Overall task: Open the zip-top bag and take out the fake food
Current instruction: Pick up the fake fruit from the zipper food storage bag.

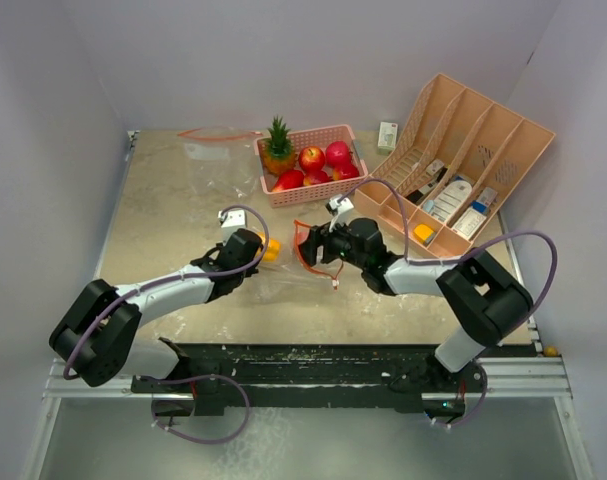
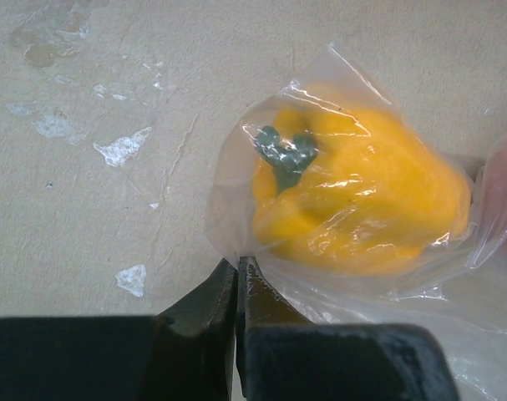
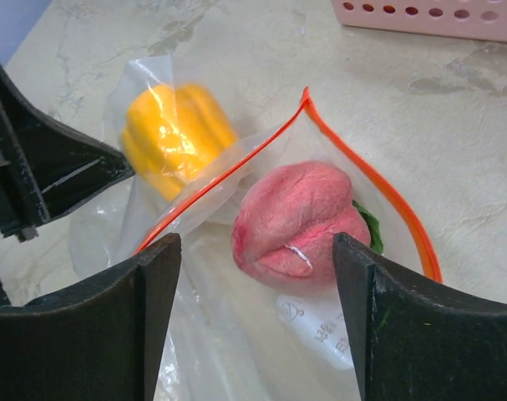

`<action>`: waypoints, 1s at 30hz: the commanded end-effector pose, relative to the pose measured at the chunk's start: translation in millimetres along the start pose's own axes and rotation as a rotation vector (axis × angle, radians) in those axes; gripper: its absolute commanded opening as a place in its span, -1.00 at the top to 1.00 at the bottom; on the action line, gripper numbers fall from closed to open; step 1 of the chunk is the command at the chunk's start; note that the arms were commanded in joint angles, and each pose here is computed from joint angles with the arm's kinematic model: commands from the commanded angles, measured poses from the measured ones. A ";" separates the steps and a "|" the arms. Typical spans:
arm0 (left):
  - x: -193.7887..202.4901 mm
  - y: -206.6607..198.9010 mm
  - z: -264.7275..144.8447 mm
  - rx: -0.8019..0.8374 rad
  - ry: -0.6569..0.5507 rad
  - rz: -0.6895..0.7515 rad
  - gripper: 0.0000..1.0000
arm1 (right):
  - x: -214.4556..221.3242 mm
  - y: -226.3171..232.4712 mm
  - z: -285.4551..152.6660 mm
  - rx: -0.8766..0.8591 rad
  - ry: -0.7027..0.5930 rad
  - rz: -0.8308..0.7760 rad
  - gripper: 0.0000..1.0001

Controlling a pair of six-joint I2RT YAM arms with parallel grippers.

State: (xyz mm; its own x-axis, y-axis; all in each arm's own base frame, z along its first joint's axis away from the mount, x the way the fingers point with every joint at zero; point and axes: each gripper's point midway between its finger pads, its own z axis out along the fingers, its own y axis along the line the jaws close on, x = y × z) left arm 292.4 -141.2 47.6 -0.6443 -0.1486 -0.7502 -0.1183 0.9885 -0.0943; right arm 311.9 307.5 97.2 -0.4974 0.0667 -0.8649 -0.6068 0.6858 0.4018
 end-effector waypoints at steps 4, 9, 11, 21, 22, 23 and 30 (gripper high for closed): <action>-12.0 -4.4 -0.1 0.018 -0.041 0.003 0.94 | -23.0 -4.6 27.1 0.054 -0.037 -0.099 -0.65; -12.9 -4.4 -1.1 0.021 -0.044 0.007 0.94 | 4.0 -21.6 46.7 0.129 0.067 -0.121 -0.71; -14.0 -3.5 -1.8 0.018 -0.047 0.008 0.94 | 12.0 -27.0 49.2 0.153 0.088 -0.120 -0.67; -5.7 -8.2 5.3 0.026 -0.012 0.029 0.92 | 20.7 -30.5 31.0 0.192 0.106 -0.057 -0.17; -4.2 -9.0 6.4 0.027 -0.006 0.032 0.92 | 15.6 -29.7 27.8 0.196 0.098 -0.055 -0.14; -2.6 -9.8 7.8 0.030 -0.001 0.037 0.91 | 8.5 -28.4 24.7 0.198 0.086 -0.053 -0.12; 9.9 -13.1 18.2 0.026 0.050 0.064 0.90 | -57.6 -26.2 -8.6 0.118 -0.059 0.030 0.05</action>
State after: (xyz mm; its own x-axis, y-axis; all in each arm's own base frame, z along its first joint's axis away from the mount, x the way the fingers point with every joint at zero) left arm 290.9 -145.2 23.8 -0.6957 -0.0891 -0.7127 -0.0806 0.9957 -0.0459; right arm 338.9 298.6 95.1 -0.5147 0.0006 -0.8574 -0.5196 0.7952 0.3125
